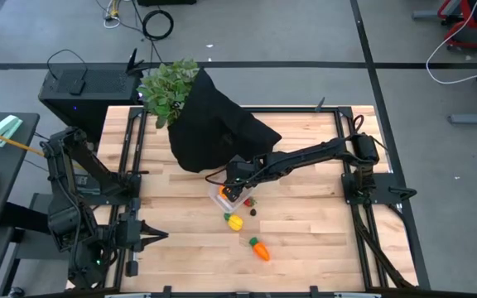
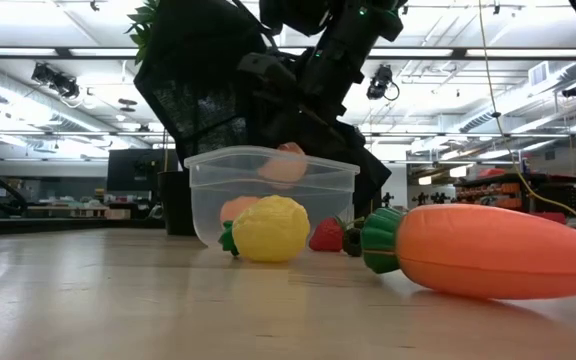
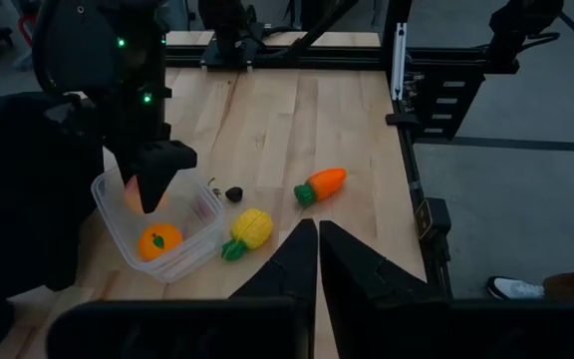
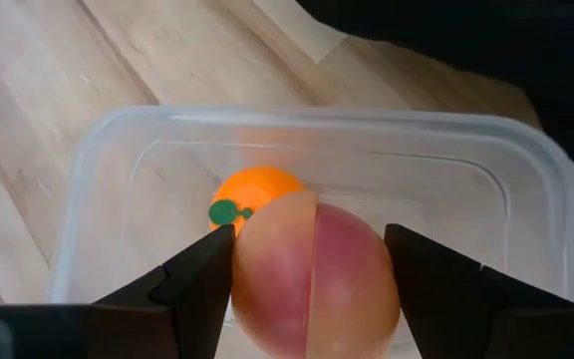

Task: Pick and placing Produce into tupperware
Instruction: Put the pink peach into the transparent bin, then put the orange carrot into the transparent bin

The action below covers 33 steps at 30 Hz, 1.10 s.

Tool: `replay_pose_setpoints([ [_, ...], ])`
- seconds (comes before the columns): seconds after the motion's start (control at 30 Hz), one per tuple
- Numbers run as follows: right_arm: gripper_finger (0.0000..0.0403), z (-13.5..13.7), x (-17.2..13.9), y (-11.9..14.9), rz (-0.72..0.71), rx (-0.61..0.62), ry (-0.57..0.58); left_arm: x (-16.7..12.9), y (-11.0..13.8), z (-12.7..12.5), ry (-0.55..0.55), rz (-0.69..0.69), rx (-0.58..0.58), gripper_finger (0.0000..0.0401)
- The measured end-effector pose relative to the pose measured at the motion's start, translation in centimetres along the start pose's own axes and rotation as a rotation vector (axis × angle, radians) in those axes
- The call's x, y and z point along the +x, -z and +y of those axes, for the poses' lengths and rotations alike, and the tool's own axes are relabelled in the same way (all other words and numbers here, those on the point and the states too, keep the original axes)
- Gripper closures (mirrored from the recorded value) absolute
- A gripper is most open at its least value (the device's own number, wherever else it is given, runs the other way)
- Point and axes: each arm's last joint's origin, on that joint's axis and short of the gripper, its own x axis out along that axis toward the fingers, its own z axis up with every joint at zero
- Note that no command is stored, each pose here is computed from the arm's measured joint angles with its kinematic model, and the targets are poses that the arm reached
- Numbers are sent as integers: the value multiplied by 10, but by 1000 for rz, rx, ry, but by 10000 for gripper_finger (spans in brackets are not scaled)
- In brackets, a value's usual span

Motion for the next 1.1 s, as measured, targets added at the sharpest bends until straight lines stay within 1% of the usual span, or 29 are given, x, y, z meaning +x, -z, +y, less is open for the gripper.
replay_pose_setpoints([
  [0.3,138,0,0,0,-8,0,9,0,0,0,0,0,0,389],
  [0.6,137,-2,0,-3,-20,-10,20,0,0,0,0,0,-1,378],
  [0.9,137,-1,0,-4,-43,-9,10,0,0,0,0,0,-1,389],
  [1.1,137,0,0,-5,-47,-8,1,0,0,0,0,0,-3,382],
])
